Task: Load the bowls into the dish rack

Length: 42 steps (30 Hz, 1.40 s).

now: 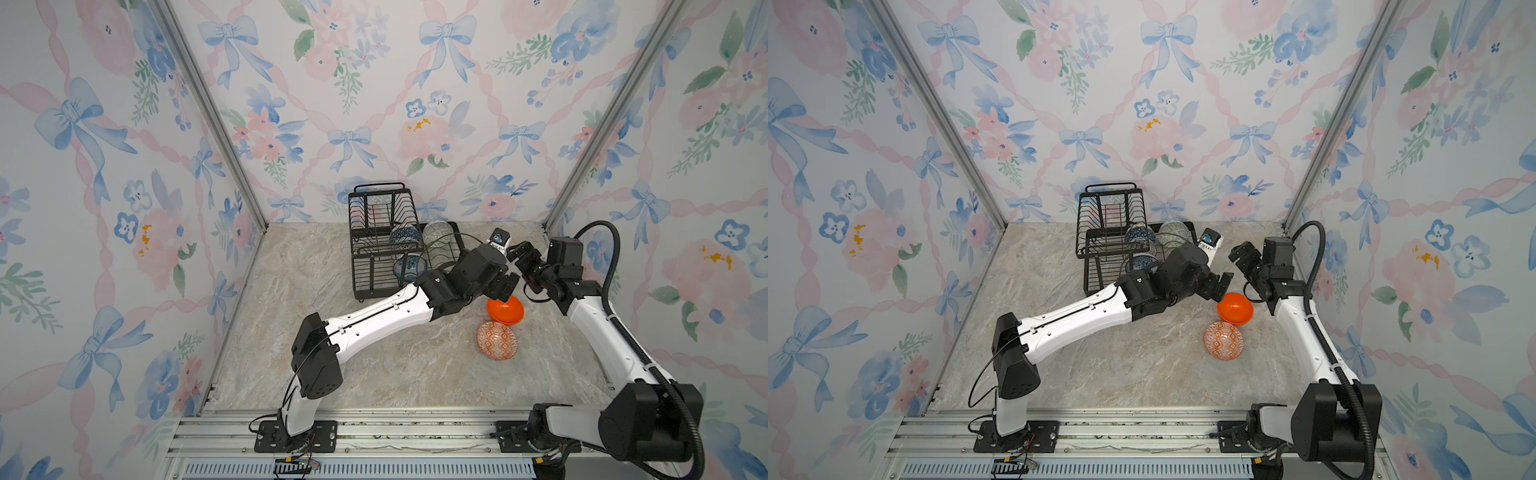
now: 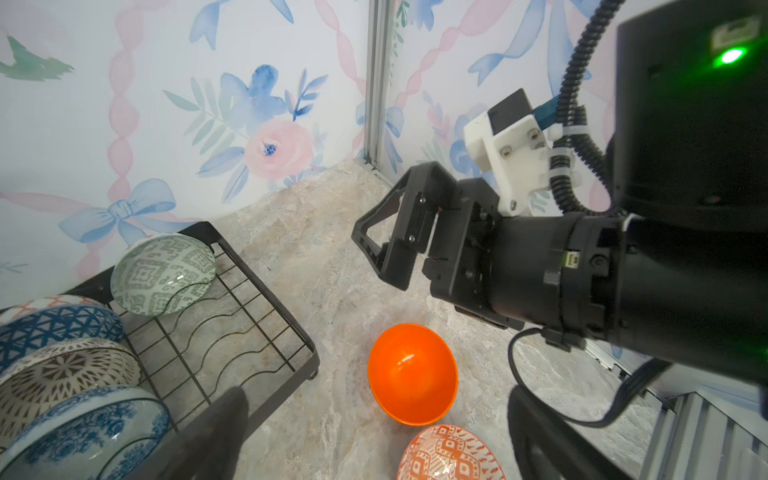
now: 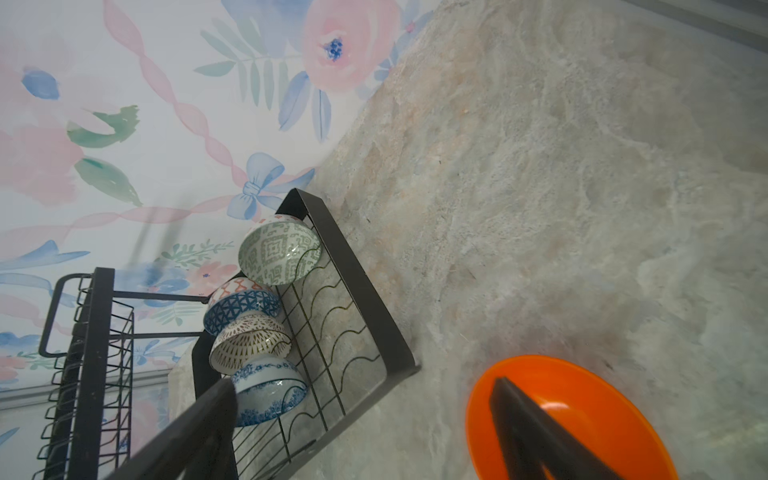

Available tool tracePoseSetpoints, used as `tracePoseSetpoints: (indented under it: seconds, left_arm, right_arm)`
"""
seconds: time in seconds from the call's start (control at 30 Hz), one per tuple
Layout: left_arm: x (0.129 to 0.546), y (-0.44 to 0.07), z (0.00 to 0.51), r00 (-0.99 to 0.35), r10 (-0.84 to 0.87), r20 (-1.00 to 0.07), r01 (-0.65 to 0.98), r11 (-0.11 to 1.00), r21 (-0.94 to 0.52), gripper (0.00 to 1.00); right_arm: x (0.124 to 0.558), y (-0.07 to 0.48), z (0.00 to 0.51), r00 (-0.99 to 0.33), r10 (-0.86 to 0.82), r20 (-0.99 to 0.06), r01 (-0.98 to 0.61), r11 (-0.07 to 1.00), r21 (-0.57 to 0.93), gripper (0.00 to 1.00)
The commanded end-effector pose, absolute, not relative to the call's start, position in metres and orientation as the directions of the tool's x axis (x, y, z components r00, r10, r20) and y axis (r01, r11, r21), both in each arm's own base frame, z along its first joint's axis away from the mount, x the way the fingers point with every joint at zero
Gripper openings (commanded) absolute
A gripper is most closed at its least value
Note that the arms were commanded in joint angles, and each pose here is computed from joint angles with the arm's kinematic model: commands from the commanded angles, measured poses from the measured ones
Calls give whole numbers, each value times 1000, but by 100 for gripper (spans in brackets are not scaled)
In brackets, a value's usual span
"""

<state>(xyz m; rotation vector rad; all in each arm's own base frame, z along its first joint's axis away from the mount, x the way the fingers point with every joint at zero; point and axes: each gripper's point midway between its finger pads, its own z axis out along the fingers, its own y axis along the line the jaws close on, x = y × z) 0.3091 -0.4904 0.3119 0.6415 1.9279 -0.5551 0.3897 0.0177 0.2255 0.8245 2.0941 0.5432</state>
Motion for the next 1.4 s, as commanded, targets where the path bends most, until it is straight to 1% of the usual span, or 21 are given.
tracePoseSetpoints:
  seconds: [0.0,0.07,0.13,0.23,0.33,0.4,0.6,0.73,0.87,1.03,1.23,1.37]
  left_arm:
    - [298,-482,316,-423,132,-896,617,767,-178,98]
    - [295,-479,303,-467,122,-876,601,771,-212,98]
    - [290,-479,295,-489,130,-863,606,762,-228,98]
    - [286,-472,279,-504,161,-849,606,766,-214,98]
    - [281,-457,269,-521,174,-835,597,774,-211,98]
    - [275,-450,265,-546,170,-820,595,769,-236,98]
    - [265,-444,246,-586,191,-787,596,760,-259,98]
    - [262,-442,245,-589,196,-784,601,755,-263,98]
    - [263,-434,236,-609,182,-772,572,775,-269,98]
    - [260,-429,227,-640,162,-751,542,788,-291,98]
    - [260,-419,223,-656,130,-743,502,811,-301,98]
    - [260,-420,222,-656,135,-743,506,809,-299,98]
  right_arm:
    - [352,24,201,-595,590,-545,366,803,471,97]
    - [339,26,188,-642,566,-517,363,818,445,97]
    - [326,26,172,-677,570,-465,380,812,442,97]
    - [311,25,148,-722,543,-429,357,823,442,97]
    - [293,22,130,-745,524,-413,355,836,418,99]
    - [276,18,121,-753,535,-384,394,833,389,93]
    - [244,21,102,-801,483,-354,365,862,351,86]
    - [243,28,91,-813,497,-304,382,849,365,82]
    - [243,27,77,-822,521,-230,428,832,352,71]
    - [240,30,71,-814,540,-214,444,816,371,66]
    - [236,37,58,-813,559,-163,464,791,399,61]
    - [236,40,52,-815,561,-146,469,786,404,53]
